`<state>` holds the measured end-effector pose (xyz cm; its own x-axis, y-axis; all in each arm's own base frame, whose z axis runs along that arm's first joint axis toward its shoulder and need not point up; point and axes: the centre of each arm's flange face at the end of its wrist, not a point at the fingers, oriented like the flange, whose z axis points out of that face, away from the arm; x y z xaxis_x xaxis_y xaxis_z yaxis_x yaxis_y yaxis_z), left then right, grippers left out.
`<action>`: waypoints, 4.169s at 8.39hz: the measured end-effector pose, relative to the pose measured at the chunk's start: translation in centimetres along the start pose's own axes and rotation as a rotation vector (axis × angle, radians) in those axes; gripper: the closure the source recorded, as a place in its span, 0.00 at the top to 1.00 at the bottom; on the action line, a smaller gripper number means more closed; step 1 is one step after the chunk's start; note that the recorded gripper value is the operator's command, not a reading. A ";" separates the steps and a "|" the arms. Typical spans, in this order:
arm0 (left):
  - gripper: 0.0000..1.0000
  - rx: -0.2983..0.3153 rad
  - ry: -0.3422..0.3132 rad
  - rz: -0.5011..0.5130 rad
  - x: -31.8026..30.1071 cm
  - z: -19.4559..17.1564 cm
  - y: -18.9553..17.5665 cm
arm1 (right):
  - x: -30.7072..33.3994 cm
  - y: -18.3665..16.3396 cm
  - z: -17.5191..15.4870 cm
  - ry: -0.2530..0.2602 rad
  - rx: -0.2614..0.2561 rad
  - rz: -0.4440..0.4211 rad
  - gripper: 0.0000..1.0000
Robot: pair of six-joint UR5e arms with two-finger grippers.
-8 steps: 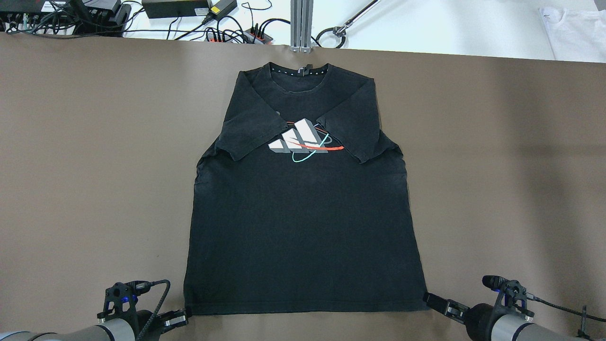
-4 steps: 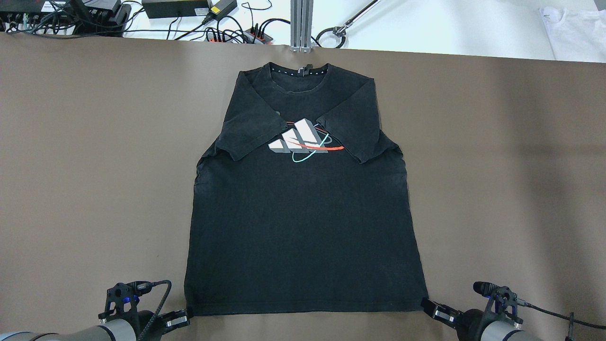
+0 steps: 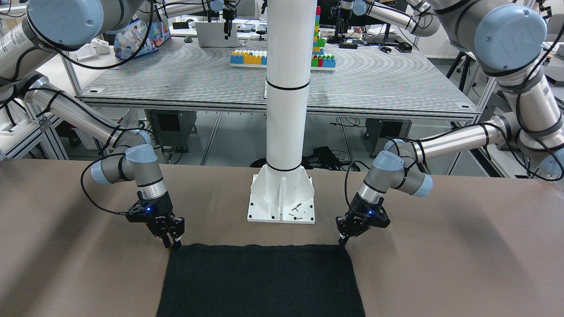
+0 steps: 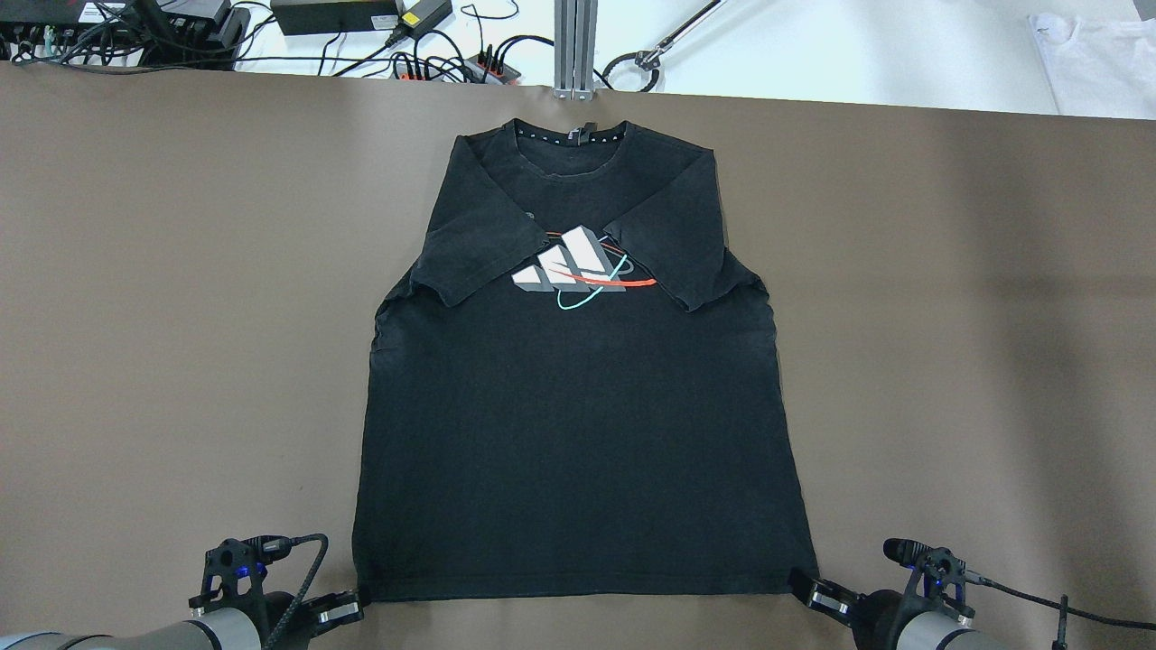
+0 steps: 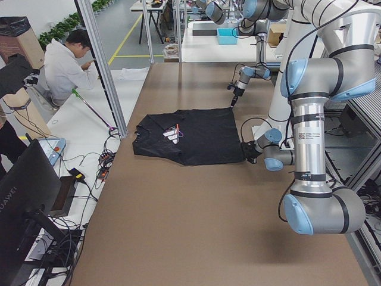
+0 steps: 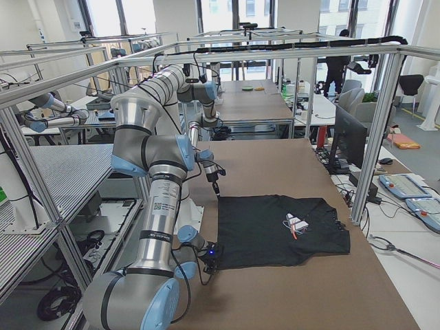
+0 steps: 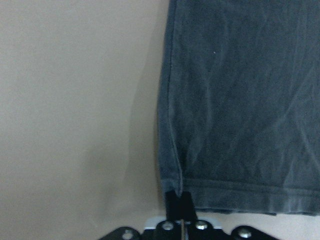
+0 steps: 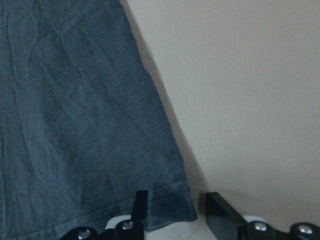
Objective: Fold clothes
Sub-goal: 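Grasp both hem corners with the left and right grippers, then lift the hem with both grippers and fold it toward the collar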
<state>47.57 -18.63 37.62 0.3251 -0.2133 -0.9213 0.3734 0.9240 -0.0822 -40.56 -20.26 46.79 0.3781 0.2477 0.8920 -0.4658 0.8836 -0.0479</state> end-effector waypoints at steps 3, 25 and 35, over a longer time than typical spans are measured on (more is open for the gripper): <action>0.00 -0.002 0.002 0.002 0.1 0.0 0.0 | 0.0 -0.3 -0.4 -0.003 -0.001 0.000 0.14; 0.00 -0.471 -0.077 0.241 11.0 -17.4 -12.4 | -13.7 -0.2 -17.1 0.015 -0.467 -0.290 0.00; 0.00 -0.172 -0.089 0.165 14.7 -15.0 -23.2 | -14.1 -8.4 -12.7 0.053 -0.187 -0.194 0.00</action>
<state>30.64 -38.43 20.32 0.4471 -0.0754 -0.8913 0.1581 0.9874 -0.0043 -31.78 -26.10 28.93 0.4896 0.0830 0.8680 -0.2266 0.9734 0.0347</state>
